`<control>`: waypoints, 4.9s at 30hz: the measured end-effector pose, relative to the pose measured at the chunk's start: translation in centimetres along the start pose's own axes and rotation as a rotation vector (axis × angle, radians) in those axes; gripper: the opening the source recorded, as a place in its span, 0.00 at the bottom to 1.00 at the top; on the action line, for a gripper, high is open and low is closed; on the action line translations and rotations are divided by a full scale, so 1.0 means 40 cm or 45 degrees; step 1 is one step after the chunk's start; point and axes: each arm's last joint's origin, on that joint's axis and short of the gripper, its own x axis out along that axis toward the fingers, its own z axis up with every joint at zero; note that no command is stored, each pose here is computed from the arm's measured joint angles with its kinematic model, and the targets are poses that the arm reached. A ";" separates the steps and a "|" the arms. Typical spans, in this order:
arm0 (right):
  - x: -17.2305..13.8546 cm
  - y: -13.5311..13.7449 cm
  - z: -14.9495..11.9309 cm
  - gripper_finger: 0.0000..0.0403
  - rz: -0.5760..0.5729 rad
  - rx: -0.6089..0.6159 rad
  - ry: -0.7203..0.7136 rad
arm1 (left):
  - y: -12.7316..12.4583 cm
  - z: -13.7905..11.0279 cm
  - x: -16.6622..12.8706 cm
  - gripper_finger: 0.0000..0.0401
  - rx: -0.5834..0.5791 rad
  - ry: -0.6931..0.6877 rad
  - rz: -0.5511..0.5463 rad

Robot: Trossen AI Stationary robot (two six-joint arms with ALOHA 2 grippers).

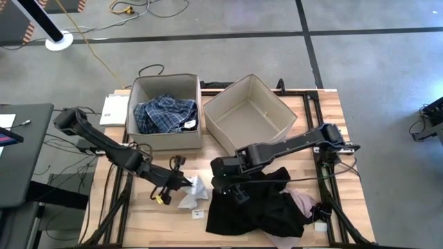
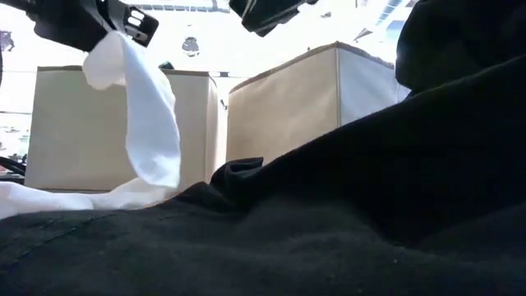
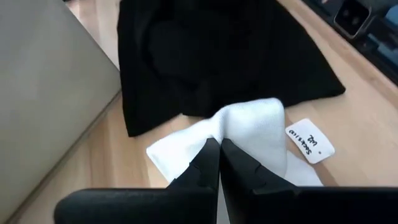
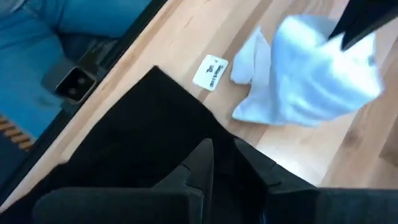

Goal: Sort clothes
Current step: Put the white sock into the right laundry organizer

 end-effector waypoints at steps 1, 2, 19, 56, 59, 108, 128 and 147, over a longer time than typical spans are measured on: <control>0.008 -0.005 -0.007 0.19 -0.011 0.015 -0.003 | 0.002 0.002 -0.005 0.00 0.000 -0.011 0.001; 0.017 -0.009 -0.014 0.19 -0.030 0.033 -0.001 | 0.003 0.004 -0.010 0.00 -0.002 -0.019 0.002; 0.056 -0.027 0.006 0.64 -0.206 0.013 -0.319 | 0.012 0.047 -0.093 0.00 0.047 -0.164 0.007; 0.033 -0.032 0.063 0.04 -0.242 -0.092 -0.640 | 0.019 0.182 -0.189 0.00 0.461 -0.332 0.271; 0.029 -0.033 0.069 0.04 -0.252 -0.109 -0.672 | 0.024 0.181 -0.189 0.00 0.449 -0.307 0.348; -0.623 -0.045 0.043 0.00 -1.189 -0.112 -0.491 | -0.005 -0.044 -0.141 0.46 -0.068 0.152 0.514; -0.587 -0.293 -0.248 0.00 -1.020 0.746 0.178 | -0.007 -0.044 -0.136 0.46 -0.078 0.125 0.510; -0.221 -0.425 -0.538 0.05 -0.180 1.106 0.614 | -0.008 -0.040 -0.135 0.46 -0.127 0.100 0.509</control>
